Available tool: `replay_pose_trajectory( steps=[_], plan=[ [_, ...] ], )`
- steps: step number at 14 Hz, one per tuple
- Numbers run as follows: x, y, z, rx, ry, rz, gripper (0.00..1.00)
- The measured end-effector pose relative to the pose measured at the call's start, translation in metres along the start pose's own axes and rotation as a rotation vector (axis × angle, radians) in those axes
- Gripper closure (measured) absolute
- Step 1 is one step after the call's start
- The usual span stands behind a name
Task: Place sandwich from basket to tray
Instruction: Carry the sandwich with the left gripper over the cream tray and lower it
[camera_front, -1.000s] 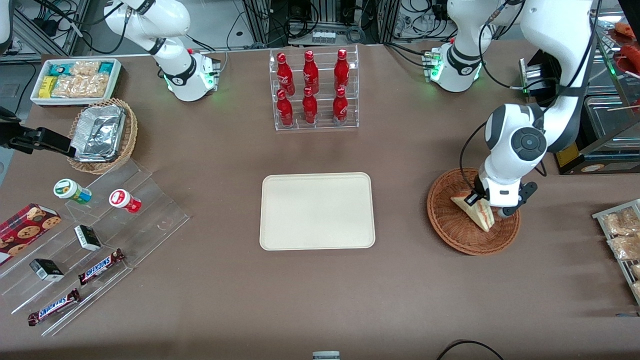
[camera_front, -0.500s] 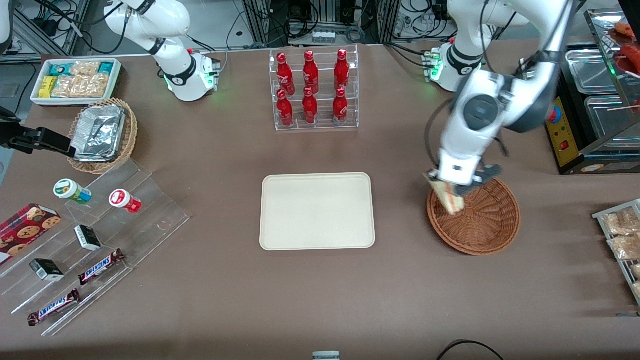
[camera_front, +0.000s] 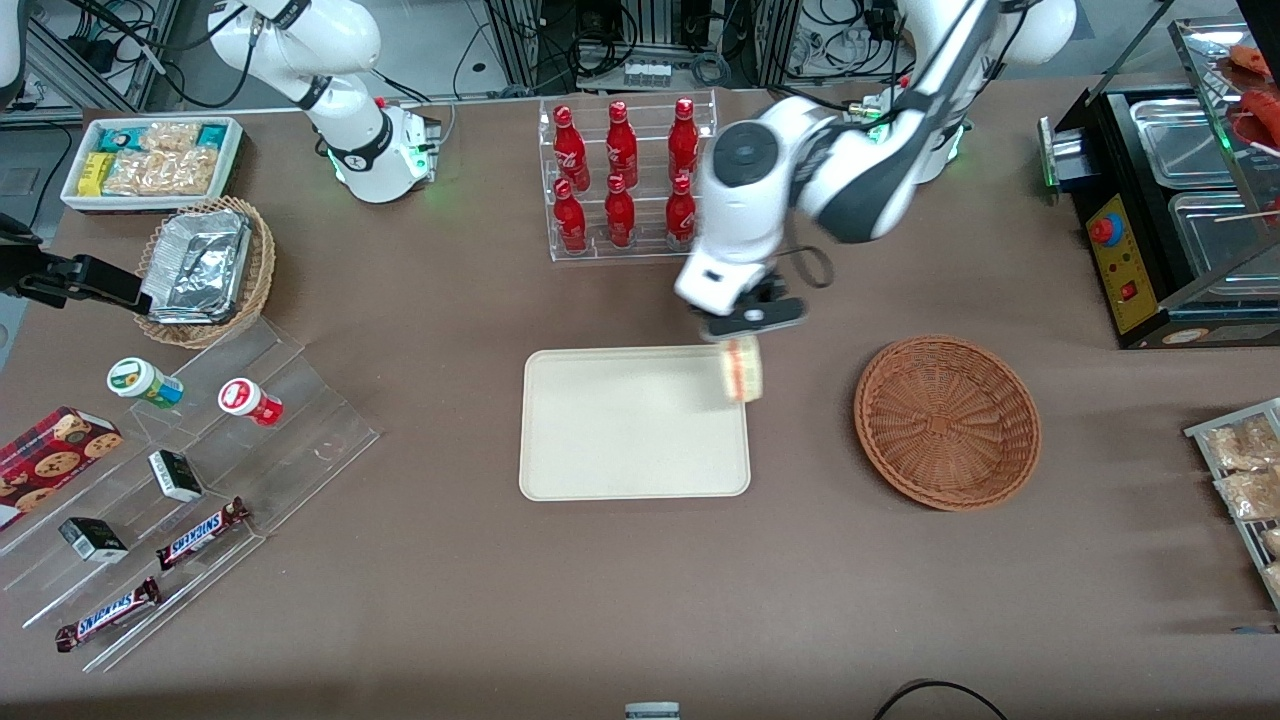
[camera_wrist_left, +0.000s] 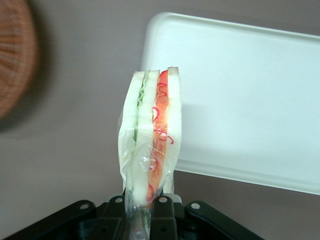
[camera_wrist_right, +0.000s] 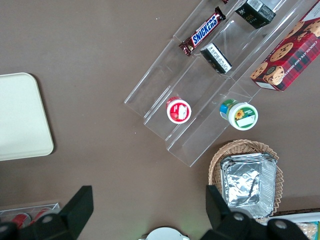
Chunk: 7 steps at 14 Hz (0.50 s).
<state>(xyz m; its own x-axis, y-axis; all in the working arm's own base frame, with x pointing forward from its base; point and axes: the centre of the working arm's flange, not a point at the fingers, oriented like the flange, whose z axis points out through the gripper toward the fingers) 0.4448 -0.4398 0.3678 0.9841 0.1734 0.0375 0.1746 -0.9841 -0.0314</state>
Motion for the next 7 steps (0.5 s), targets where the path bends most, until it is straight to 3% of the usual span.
replay_pose_trajectory(
  steps=[3, 7],
  plan=[
    [-0.013, 0.067, 0.036, -0.010, -0.009, 0.032, 0.85],
    [-0.006, 0.104, 0.085, 0.005, 0.013, 0.077, 0.85]
  ],
)
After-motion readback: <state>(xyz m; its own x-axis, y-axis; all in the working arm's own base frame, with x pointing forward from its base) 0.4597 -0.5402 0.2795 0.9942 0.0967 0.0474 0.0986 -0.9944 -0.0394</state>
